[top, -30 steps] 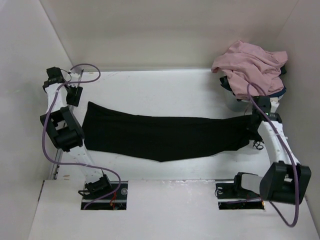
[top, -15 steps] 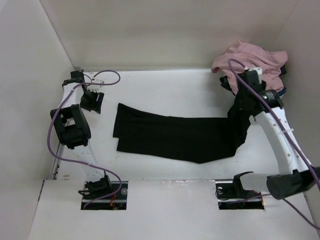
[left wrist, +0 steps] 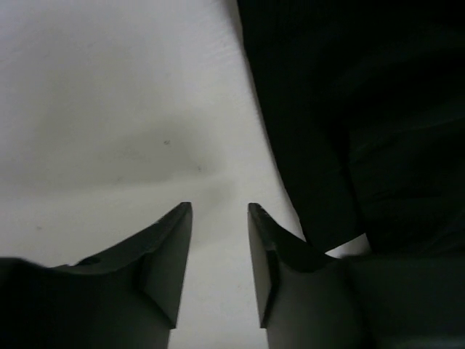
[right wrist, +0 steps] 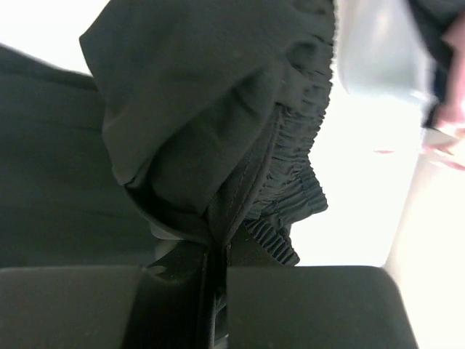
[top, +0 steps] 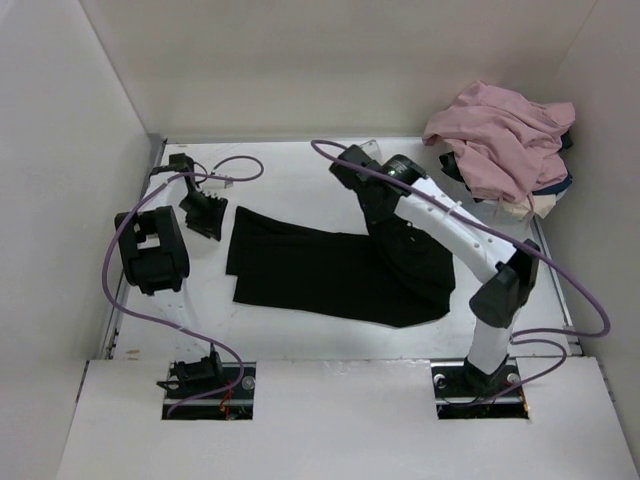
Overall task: Fold and stack the trousers
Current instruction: Fold the trousers
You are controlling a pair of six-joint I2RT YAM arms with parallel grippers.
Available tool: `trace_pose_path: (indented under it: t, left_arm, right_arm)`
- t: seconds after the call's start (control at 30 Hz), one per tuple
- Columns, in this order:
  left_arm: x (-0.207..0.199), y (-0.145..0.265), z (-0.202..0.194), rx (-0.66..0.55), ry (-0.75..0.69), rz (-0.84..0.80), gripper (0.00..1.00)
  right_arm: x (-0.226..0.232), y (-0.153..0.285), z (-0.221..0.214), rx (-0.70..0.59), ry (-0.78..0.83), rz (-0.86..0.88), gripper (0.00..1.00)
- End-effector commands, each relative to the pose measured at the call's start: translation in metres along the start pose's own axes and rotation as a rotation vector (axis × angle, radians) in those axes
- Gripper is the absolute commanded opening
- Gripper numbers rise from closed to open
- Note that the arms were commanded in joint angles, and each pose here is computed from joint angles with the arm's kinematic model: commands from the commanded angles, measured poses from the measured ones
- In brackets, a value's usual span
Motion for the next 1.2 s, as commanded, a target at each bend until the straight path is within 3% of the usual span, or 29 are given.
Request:
trace_pose_path:
  t: [0.0, 0.27, 0.7, 0.83, 0.87, 1.03, 1.17]
  left_arm:
    - [-0.003, -0.012, -0.002, -0.004, 0.024, -0.044, 0.29]
    - [-0.008, -0.029, -0.006, -0.017, 0.044, -0.087, 0.18]
    - [-0.01, -0.034, -0.008, -0.029, 0.057, -0.117, 0.17]
    - [-0.004, -0.032, -0.007, -0.041, 0.086, -0.105, 0.21]
    - [0.0, -0.03, -0.007, -0.049, 0.104, -0.098, 0.23]
    - [0.025, -0.013, -0.009, -0.093, 0.173, -0.052, 0.3]
    - [0.04, 0.004, -0.01, -0.117, 0.199, -0.012, 0.35]
  right_arm:
    - [0.01, 0.03, 0.012, -0.053, -0.046, 0.071, 0.0]
    - [0.065, 0.042, -0.001, -0.005, -0.014, 0.183, 0.0]
    - [0.125, 0.044, 0.016, -0.074, -0.051, 0.319, 0.03]
    - [0.158, 0.043, 0.014, -0.089, -0.016, 0.435, 0.18]
    - [0.17, 0.047, 0.013, -0.1, 0.017, 0.497, 0.27]
    - [0.204, 0.078, 0.007, -0.169, 0.143, 0.737, 0.5]
    - [0.194, 0.093, 0.007, -0.213, 0.146, 0.811, 0.56]
Point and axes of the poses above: each gripper's point midway between its finger pads, its own y axis back along the fingers, its own x axis along the line the jaws close on, z = x × y, the point moved 8 cm from there along y, back along the fingers, and after that the axes turned 8 degrees about -y, right-handed, at the moved point
